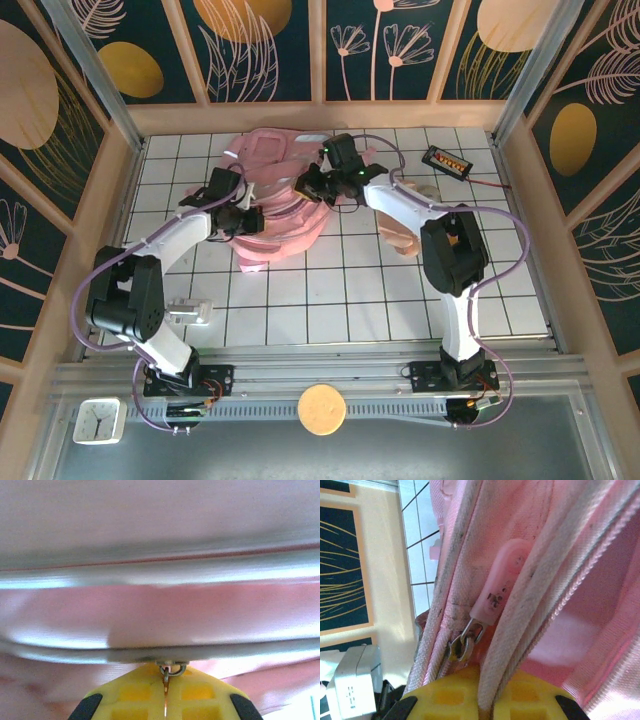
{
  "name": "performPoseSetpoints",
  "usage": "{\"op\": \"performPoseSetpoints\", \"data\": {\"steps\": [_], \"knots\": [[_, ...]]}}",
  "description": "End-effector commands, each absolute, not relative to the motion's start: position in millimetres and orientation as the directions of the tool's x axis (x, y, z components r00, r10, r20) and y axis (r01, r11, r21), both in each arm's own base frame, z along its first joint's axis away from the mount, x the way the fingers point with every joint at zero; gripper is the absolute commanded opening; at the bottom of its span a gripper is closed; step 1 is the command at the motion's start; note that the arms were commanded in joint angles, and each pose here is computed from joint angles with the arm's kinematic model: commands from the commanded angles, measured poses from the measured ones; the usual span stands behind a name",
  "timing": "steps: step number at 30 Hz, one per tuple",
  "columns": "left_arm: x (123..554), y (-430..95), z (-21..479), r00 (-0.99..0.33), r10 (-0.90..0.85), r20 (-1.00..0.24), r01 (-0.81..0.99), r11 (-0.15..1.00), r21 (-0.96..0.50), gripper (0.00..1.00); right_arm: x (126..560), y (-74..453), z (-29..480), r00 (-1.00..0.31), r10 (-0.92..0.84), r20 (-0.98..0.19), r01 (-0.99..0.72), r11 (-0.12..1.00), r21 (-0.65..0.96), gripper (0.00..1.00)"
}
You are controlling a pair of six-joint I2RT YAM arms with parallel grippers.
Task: Pack the student bag
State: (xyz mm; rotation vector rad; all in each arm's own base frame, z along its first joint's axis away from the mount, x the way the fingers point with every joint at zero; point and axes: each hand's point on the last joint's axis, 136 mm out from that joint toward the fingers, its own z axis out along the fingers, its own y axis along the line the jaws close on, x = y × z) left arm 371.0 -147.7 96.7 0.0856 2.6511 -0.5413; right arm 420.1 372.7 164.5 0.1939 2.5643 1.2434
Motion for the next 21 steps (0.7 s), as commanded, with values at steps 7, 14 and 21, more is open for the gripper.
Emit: {"op": "performPoseSetpoints", "data": {"steps": [7,14,21], "knots": [[372.7,-102.7,92.3,-0.917,-0.033,-0.399,0.083,0.959,-0.270,0.00,437.9,292.1,200.8,-0.926,0.267,-0.268,-0.068,0.580,0.812,0.00],[376.0,-155.5,131.4,-0.890,-0.056,-0.452,0.188,0.859,-0.476,0.00,418.4,345.0,221.8,-0.938,0.248,-0.241,-0.137,0.372,0.918,0.30],[365.5,-171.7,142.4,-0.883,-0.071,-0.464,0.224,0.805,-0.549,0.00,397.1,394.5,222.3,-0.944,0.277,-0.180,-0.098,0.287,0.953,0.40]]}}
